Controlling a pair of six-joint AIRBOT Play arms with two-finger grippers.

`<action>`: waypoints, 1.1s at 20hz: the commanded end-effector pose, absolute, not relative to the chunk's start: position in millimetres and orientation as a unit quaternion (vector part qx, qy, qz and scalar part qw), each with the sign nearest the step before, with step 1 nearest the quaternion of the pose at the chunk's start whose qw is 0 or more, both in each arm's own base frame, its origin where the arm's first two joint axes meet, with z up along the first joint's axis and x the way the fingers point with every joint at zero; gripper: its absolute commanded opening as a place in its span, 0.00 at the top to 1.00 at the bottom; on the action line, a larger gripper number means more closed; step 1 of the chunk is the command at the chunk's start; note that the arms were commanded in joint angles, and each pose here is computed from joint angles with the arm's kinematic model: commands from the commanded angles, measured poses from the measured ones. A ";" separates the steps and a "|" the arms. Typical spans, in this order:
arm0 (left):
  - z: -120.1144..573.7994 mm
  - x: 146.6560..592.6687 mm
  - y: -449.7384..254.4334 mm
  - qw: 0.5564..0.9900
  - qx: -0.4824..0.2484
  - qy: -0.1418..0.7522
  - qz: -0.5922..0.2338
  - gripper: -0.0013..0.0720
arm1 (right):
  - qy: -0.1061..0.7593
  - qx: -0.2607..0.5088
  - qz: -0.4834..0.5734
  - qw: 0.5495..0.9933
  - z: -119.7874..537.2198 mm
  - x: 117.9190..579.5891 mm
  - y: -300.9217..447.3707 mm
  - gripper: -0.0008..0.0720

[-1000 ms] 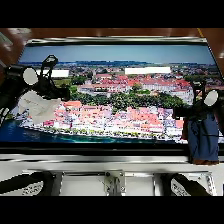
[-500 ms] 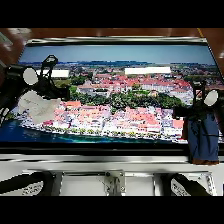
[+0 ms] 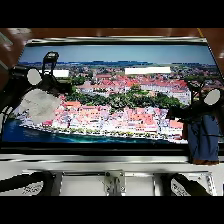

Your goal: Fold the shirts.

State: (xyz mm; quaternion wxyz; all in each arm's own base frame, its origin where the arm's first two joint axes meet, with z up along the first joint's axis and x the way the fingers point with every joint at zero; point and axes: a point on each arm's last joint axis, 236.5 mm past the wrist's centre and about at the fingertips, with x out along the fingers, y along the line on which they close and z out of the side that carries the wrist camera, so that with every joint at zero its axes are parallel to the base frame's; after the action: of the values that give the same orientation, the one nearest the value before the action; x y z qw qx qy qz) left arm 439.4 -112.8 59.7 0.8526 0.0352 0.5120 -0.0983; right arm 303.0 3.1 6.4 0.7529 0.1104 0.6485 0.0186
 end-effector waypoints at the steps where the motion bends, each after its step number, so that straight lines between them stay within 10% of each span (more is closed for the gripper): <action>1: 53.1 452.4 -63.9 0.854 0.100 0.509 -0.040 0.09 | 0.645 0.160 0.037 0.747 11.3 305.0 24.3 0.05; 7: 9.4 423.7 104.7 0.794 -0.167 0.562 0.162 0.01 | 0.637 0.166 0.038 0.752 12.3 310.0 26.0 0.05; 21: -94.8 443.7 105.0 0.766 -0.192 0.598 0.138 0.02 | 0.671 0.225 0.022 0.706 -20.3 316.0 37.9 0.05; 22: -96.5 442.6 101.9 0.763 -0.191 0.602 0.136 0.23 | 0.671 0.225 0.022 0.706 -20.3 316.0 37.9 0.05</action>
State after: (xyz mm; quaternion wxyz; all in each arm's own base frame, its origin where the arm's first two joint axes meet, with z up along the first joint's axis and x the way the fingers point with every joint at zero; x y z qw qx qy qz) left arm 434.0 110.8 -87.2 0.7588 -0.1919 0.6052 0.1455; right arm 316.1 34.9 -17.8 0.7125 0.2174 0.6668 0.0213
